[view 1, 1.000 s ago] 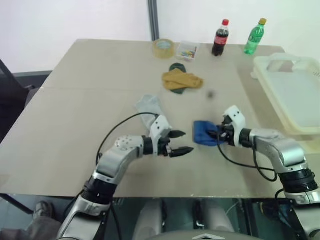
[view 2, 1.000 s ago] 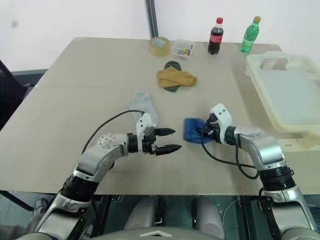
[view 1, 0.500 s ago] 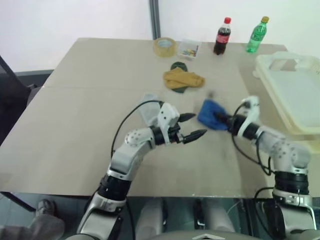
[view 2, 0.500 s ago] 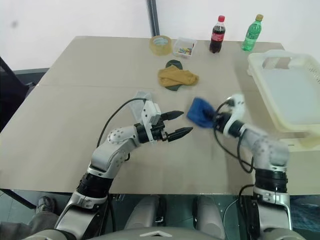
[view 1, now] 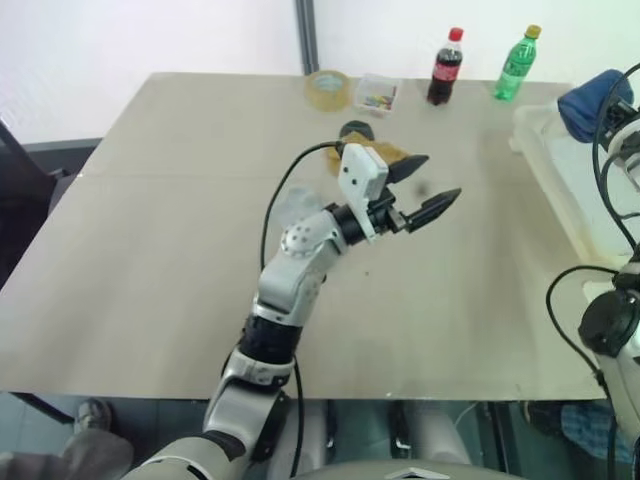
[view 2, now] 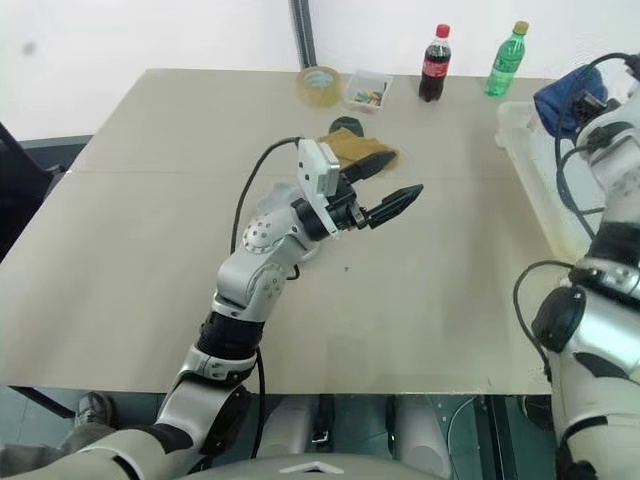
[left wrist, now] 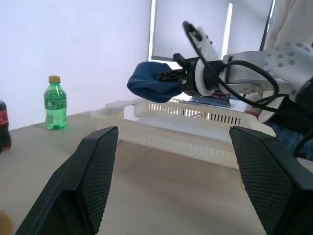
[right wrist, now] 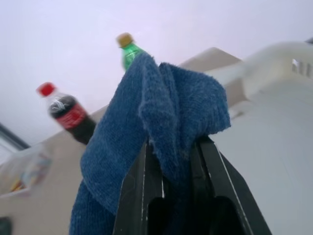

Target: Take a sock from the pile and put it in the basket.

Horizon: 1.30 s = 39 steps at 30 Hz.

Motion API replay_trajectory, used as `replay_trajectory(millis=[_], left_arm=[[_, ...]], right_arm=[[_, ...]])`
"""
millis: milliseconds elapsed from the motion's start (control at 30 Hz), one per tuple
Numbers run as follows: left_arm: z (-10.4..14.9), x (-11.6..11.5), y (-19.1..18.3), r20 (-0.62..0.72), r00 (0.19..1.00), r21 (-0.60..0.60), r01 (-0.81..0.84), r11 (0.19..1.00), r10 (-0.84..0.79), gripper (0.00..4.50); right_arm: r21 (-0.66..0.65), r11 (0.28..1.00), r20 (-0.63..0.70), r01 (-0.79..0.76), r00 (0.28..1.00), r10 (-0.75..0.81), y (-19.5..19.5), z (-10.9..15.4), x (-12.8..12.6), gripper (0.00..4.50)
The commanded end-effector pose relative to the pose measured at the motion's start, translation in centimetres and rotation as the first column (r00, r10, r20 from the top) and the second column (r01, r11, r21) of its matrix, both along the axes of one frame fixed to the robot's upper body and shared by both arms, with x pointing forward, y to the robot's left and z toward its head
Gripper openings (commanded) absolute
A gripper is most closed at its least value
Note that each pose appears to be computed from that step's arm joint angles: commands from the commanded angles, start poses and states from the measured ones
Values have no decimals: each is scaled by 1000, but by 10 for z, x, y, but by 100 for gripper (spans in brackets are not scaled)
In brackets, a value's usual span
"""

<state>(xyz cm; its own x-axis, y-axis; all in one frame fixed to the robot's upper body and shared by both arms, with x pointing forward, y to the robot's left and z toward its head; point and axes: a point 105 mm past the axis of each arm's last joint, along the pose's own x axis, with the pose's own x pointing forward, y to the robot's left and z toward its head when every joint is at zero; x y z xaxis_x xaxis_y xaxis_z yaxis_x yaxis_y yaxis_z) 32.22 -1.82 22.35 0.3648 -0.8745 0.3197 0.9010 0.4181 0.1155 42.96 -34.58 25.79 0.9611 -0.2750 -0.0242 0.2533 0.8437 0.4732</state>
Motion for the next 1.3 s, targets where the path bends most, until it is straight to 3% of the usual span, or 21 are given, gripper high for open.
replay_trajectory(millis=[33, 67, 267, 300, 433, 500, 567, 600, 700, 867, 1067, 1300], left_arm=[[11, -6, -6, 51, 998, -23, 21, 1000, -20, 389], [9, -6, -6, 52, 998, -15, 23, 1000, -22, 389], [5, -5, -6, 44, 999, -1, 32, 999, -32, 389], [4, -5, -5, 40, 999, 1, 32, 999, -32, 389], [-5, -4, -1, 18, 999, 29, 28, 999, -29, 389], [-13, -2, 6, -2, 1000, 50, 18, 999, -18, 389], [-30, -2, 22, -45, 999, 102, 6, 995, -2, 389], [-41, -4, 35, -91, 996, 136, 11, 991, 2, 389], [-66, -17, 76, -186, 982, 243, 25, 970, 21, 389], [-69, -41, 147, -250, 963, 354, -10, 935, 105, 389], [-64, -62, 207, -265, 925, 466, -126, 876, 274, 389], [-70, -86, 256, -270, 868, 557, -212, 803, 417, 389]], right_arm=[[-13, 998, 9, 68, 998, -68, -20, -4, 1, 102], [-31, 996, -15, 86, 996, -86, -24, -11, 1, 134], [-84, 992, -48, 97, 994, -101, -35, -20, -4, 424], [-109, 989, -49, 96, 994, -102, -38, -19, -6, 445], [-167, 986, 54, 25, 998, -16, -31, 3, -10, 445], [-298, 954, 118, -37, 990, 75, -14, 19, -17, 445], [-418, 895, 195, -155, 947, 255, 29, 37, -39, 445], [-499, 829, 186, -251, 904, 385, 59, 38, -57, 445], [-637, 617, 26, -463, 787, 617, 120, 13, -102, 445], [-610, 444, -170, -656, 656, 736, 154, -28, -149, 445], [-573, 316, -410, -756, 598, 689, 143, -85, -177, 445], [-530, 300, -480, -793, 572, 665, 127, -108, -189, 445]])
